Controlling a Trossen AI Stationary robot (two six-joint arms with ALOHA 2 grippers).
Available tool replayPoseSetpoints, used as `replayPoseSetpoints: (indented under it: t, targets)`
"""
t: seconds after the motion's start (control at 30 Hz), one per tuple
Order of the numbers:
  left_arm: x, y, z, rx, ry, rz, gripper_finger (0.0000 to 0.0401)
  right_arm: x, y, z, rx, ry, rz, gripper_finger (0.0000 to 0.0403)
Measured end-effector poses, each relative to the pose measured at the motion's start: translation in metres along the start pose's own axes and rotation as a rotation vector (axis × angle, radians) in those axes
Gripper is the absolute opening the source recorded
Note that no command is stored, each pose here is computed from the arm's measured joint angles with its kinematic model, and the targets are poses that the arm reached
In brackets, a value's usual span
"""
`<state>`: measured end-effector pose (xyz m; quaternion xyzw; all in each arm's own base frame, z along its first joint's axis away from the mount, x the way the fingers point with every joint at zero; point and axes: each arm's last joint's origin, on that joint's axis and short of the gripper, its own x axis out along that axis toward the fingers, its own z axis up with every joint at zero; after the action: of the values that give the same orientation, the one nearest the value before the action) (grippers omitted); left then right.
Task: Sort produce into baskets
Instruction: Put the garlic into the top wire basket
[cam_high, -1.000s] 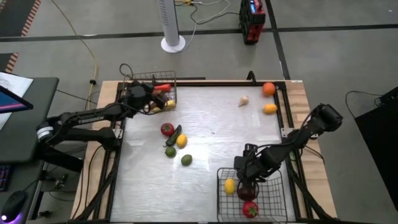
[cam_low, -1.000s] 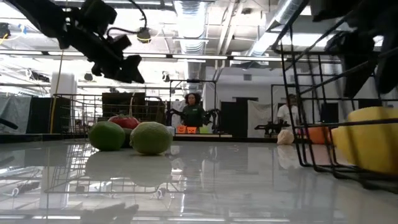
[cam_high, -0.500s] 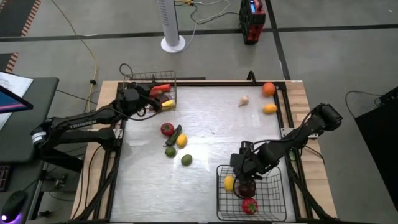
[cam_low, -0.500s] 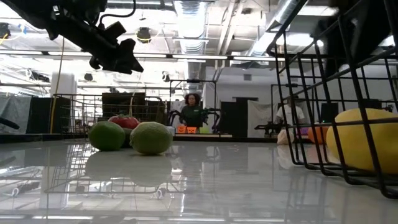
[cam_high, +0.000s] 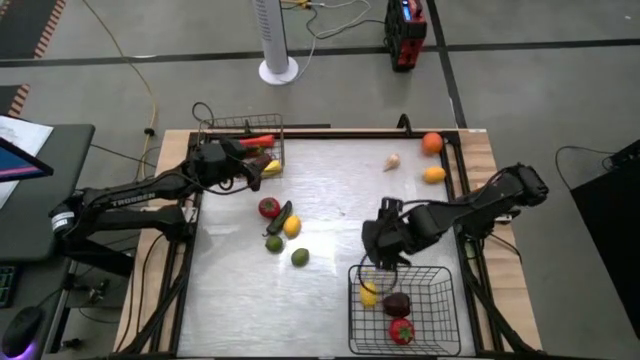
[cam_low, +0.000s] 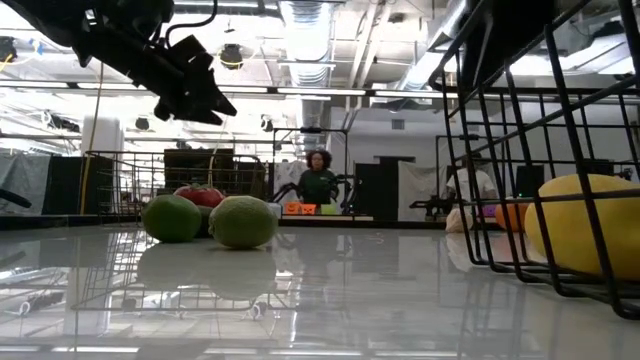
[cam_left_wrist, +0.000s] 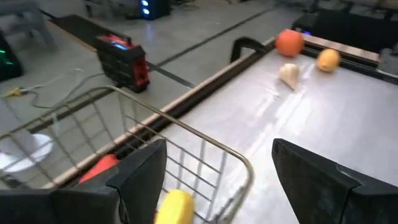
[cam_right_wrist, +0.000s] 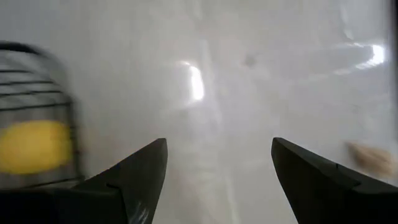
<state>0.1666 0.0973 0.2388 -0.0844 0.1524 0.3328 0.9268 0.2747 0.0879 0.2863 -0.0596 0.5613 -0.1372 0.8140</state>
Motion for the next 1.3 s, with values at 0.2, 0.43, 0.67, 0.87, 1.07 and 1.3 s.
replayPoseSetpoints:
  t: [0.2,0.43,0.67,0.87,1.07,1.3]
  targets:
    - [0.0,0.0,-0.001,-0.012,0.01,-0.01,0.0281,0.017,-0.042,0.002,0.066,0.018,-0.058,0.0317]
    - [0.0,-0.001,-0.002,-0.02,0.023,-0.014,0.0281,0.06,-0.106,-0.02,0.272,0.08,-0.142,0.0317]
    - [-0.001,-0.006,-0.003,-0.004,0.03,-0.036,0.0281,0.111,-0.15,-0.048,0.558,0.034,-0.215,0.0317]
    - [-0.001,-0.006,-0.005,0.004,0.047,-0.025,0.0281,0.131,-0.166,-0.055,0.668,-0.093,-0.27,0.0317]
    - [-0.001,-0.005,-0.01,0.008,0.092,-0.016,0.0281,0.142,-0.165,-0.068,0.678,-0.088,-0.319,0.0317]
    - [-0.005,-0.004,-0.016,0.013,0.159,-0.01,0.0281,0.155,-0.152,-0.098,0.74,-0.178,-0.432,0.0317]
